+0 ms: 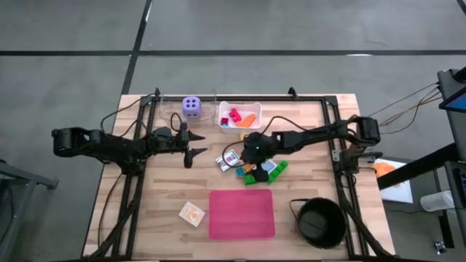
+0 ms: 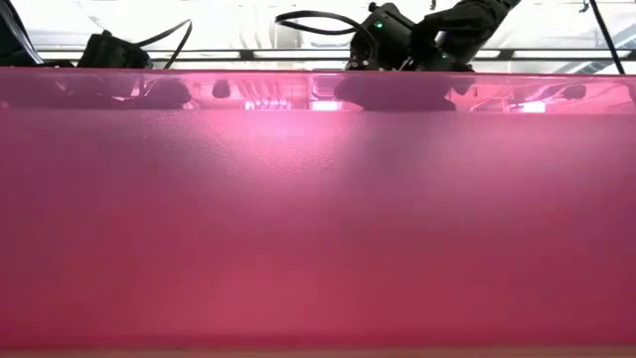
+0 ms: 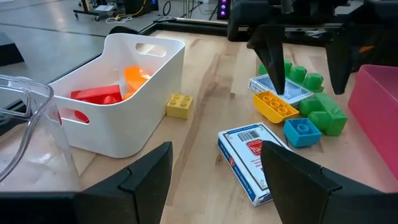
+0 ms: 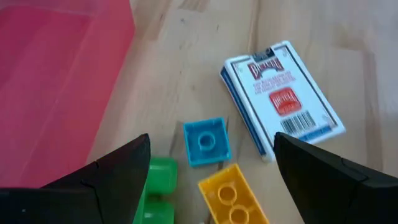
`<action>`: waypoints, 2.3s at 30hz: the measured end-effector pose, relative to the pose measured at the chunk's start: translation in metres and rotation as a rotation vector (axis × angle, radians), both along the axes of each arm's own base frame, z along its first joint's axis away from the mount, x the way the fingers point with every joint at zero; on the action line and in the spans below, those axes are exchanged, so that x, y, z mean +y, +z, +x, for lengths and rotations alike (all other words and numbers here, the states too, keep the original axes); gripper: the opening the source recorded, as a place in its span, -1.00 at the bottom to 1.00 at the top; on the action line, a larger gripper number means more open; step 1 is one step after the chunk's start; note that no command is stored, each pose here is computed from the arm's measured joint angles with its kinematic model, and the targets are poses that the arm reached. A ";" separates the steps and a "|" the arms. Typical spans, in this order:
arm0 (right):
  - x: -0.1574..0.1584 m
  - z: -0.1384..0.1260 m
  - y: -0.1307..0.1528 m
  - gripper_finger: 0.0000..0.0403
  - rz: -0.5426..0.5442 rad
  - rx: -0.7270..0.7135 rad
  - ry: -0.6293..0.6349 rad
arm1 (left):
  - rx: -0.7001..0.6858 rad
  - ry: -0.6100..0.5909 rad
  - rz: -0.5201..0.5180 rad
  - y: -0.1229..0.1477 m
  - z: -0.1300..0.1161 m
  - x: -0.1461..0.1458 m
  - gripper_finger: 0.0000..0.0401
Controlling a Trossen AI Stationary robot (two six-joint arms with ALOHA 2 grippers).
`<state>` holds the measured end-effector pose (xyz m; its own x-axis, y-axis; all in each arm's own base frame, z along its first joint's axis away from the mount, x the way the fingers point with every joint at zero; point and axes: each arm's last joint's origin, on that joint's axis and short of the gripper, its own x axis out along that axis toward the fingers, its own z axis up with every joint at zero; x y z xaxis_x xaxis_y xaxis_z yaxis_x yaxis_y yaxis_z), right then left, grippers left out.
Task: Pick & Place Toys
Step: Put the blue four stud game piece into the white bin
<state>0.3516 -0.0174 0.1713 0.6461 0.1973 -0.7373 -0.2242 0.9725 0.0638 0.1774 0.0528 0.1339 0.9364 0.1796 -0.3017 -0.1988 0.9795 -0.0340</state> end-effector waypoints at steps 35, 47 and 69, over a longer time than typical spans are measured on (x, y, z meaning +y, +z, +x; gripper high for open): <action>0.016 0.031 -0.027 0.03 -0.104 0.219 0.141 | 0.001 -0.001 -0.002 0.000 0.000 0.000 0.22; 0.016 0.033 -0.026 0.03 -0.107 0.196 0.140 | 0.000 -0.001 -0.002 0.000 0.000 0.000 0.22; 0.016 0.031 -0.030 -0.08 -0.163 0.214 0.102 | 0.000 0.000 -0.002 0.000 0.000 0.000 0.22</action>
<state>0.3827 -0.0018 0.1413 0.4554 0.1207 -0.8820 -0.3198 0.9468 -0.0355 0.1774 0.0528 0.1339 0.9363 0.1789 -0.3024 -0.1987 0.9794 -0.0357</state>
